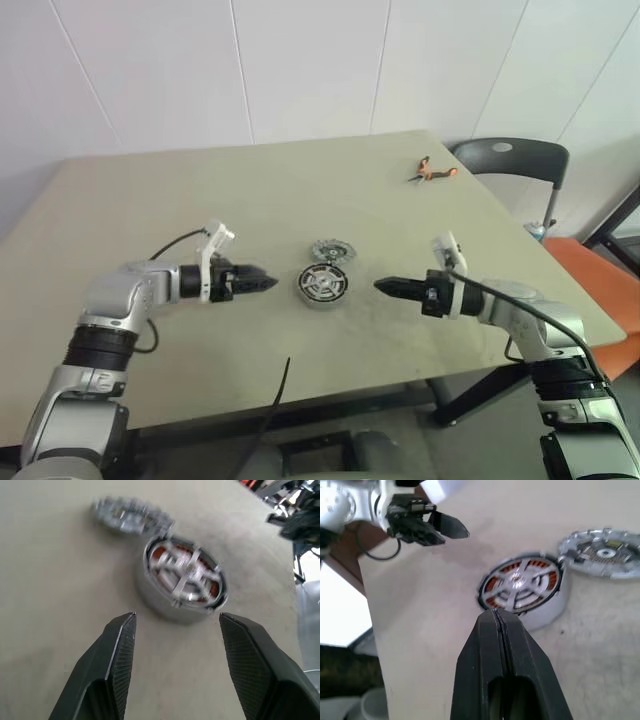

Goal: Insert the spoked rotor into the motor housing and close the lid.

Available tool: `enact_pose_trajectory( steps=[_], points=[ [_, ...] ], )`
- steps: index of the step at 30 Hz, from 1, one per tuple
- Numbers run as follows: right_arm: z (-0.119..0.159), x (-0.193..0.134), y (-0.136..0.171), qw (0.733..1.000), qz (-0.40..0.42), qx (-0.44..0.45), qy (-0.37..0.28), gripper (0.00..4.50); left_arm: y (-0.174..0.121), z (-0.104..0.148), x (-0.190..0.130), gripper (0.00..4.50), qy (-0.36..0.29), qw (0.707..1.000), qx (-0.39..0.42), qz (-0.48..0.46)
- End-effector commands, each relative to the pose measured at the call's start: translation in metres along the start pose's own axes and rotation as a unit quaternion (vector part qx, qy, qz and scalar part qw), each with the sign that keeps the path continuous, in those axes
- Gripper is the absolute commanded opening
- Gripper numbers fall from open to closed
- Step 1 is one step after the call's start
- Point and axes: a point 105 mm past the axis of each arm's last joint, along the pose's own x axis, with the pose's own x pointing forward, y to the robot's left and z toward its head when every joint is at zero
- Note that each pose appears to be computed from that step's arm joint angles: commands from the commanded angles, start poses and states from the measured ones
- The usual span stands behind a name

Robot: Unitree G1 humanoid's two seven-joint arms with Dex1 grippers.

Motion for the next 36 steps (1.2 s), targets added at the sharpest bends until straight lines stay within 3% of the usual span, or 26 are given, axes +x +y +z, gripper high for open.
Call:
enact_pose_trajectory(
  steps=[1, 4, 8, 9, 21, 25, 27, 30, 33, 36],
  points=[
    [0.005, -0.003, 0.002, 1.000, 0.006, -0.007, -0.008, 0.00, -0.008, 0.031, 0.016, 2.44, -0.076, 0.990, 0.123, -0.004],
    [-0.001, -0.003, 0.001, 1.000, -0.001, -0.002, -0.001, 0.00, -0.021, 0.022, 0.042, 1.57, -0.102, 0.986, 0.125, -0.047],
    [-0.005, -0.003, 0.001, 1.000, -0.005, 0.000, 0.003, 0.00, -0.025, 0.001, 0.071, 0.18, -0.090, 0.985, 0.129, -0.067],
    [-0.006, -0.003, 0.001, 1.000, -0.007, 0.000, 0.004, 0.00, -0.025, -0.002, 0.078, 0.02, -0.090, 0.985, 0.130, -0.064],
    [-0.012, 0.000, 0.004, 1.000, -0.012, 0.002, 0.004, 0.00, -0.013, -0.014, 0.116, 0.02, -0.064, 0.985, 0.162, -0.015],
    [-0.012, 0.000, 0.003, 1.000, -0.015, -0.001, 0.006, 0.00, -0.024, -0.087, 0.107, 0.02, 0.104, 0.982, 0.140, -0.079],
    [-0.011, 0.000, 0.003, 1.000, -0.016, -0.003, 0.006, 0.00, -0.023, -0.105, 0.098, 0.02, 0.149, 0.973, 0.160, -0.079],
    [-0.006, 0.003, 0.003, 1.000, -0.017, -0.010, -0.002, 0.00, -0.015, -0.075, 0.098, 0.02, 0.070, 0.987, 0.141, -0.033],
    [0.013, 0.016, 0.007, 0.998, -0.018, -0.031, -0.049, 0.00, -0.007, -0.004, 0.088, 0.02, -0.103, 0.983, 0.147, 0.035],
    [0.031, 0.028, 0.016, 0.996, -0.003, -0.048, -0.079, 0.00, -0.013, 0.025, 0.074, 0.02, -0.161, 0.971, 0.175, 0.043]
  ],
)
